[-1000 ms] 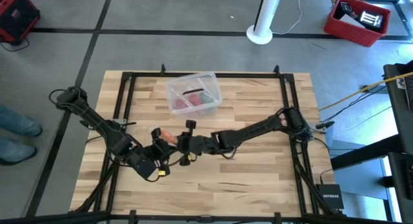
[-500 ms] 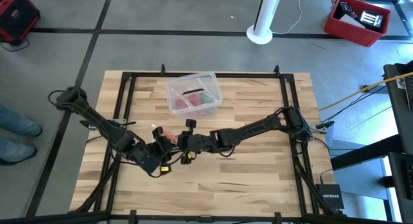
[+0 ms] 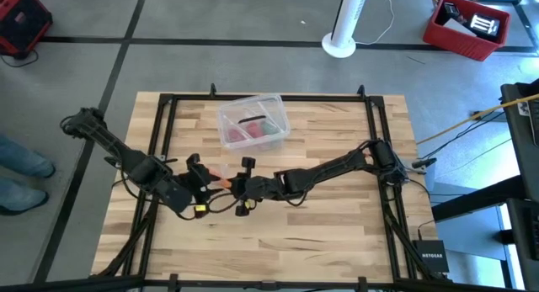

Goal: Roll bandage
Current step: Put the rolled orange bandage into the transparent zip bag

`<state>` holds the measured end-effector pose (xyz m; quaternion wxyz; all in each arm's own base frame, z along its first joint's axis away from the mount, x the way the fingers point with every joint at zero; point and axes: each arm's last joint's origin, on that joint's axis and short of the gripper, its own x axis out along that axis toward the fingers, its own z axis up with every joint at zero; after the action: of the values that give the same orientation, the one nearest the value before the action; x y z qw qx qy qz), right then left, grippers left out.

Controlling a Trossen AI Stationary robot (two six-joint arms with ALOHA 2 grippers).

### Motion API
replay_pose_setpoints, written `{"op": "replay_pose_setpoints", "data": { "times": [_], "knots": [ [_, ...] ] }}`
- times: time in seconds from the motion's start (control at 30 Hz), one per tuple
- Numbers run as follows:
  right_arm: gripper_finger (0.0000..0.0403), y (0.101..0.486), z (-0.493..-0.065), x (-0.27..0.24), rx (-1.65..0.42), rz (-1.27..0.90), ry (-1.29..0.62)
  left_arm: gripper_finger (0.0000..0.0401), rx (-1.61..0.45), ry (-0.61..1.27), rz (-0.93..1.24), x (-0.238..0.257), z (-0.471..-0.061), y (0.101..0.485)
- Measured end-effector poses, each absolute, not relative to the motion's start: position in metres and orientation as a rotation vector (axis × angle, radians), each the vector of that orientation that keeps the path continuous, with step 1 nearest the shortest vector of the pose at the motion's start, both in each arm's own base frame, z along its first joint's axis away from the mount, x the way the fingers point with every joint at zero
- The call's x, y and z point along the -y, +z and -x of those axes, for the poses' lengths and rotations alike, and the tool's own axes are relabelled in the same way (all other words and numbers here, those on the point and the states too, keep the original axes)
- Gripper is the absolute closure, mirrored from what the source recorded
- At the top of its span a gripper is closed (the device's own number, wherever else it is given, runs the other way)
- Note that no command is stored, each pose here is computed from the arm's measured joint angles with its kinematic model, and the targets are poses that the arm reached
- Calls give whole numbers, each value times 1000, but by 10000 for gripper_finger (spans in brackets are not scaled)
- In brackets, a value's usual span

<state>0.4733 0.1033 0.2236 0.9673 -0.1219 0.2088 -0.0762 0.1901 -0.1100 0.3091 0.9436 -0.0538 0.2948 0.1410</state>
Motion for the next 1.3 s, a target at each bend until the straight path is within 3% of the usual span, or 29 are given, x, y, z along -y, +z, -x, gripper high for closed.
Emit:
{"op": "replay_pose_setpoints", "data": {
  "times": [0.23,0.47,0.67,0.87,1.13,1.3],
  "knots": [
    [343,219,-473,-94,-473,254,-157,253,-721,303,154,105,-170,305],
    [343,219,-476,-81,-474,207,-149,253,-780,163,45,113,-173,302],
    [343,219,-477,-74,-478,202,-149,253,-882,124,-237,128,-184,280],
    [342,218,-478,-71,-482,197,-138,253,-949,245,-412,127,-187,263],
    [342,218,-478,-72,-481,199,-130,253,-883,250,-479,128,-191,291],
    [342,218,-478,-72,-481,200,-129,253,-923,272,-500,125,-186,289]
  ]
}}
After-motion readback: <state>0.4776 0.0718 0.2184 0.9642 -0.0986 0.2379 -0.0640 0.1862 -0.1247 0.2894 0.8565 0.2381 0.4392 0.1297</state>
